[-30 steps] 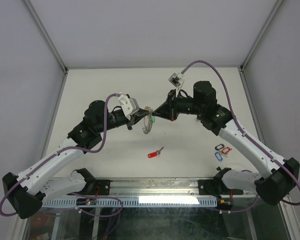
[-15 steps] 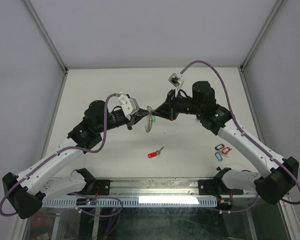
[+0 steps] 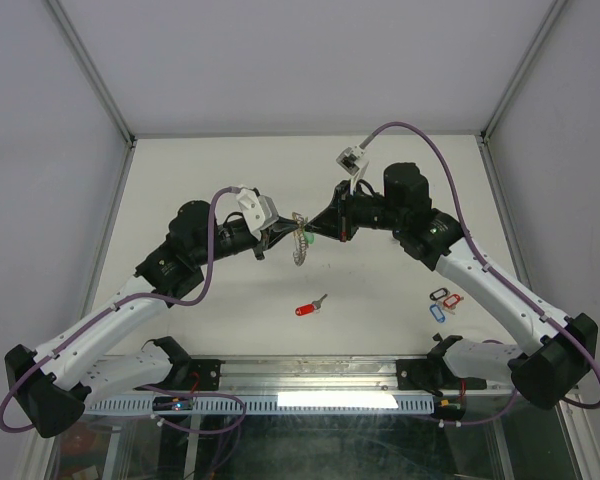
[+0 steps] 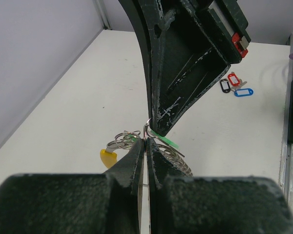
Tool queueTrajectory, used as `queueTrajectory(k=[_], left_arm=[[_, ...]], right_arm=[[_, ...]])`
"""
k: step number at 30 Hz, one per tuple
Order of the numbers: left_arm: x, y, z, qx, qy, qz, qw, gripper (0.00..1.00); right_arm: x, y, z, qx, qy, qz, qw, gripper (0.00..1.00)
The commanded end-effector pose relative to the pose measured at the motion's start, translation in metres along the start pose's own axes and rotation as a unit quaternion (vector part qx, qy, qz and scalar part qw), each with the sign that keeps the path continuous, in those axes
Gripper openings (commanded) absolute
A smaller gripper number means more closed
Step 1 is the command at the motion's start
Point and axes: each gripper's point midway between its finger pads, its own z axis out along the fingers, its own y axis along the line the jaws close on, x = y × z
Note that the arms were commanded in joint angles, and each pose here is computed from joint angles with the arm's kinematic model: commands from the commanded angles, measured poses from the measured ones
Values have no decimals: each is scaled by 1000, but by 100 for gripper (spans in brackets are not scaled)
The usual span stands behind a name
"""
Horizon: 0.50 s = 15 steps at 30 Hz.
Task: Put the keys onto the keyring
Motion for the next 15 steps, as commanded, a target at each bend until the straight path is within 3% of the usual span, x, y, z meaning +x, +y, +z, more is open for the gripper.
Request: queueTrajectory(k=[1, 15], left_arm=[[-29, 1, -4, -2, -48, 24, 999, 0], [-28, 1, -3, -2, -47, 23, 999, 0]], right_arm=[[-24, 11, -3, -2, -29, -11, 1000, 0], [-19, 10, 1, -10, -13, 2, 1000, 0]])
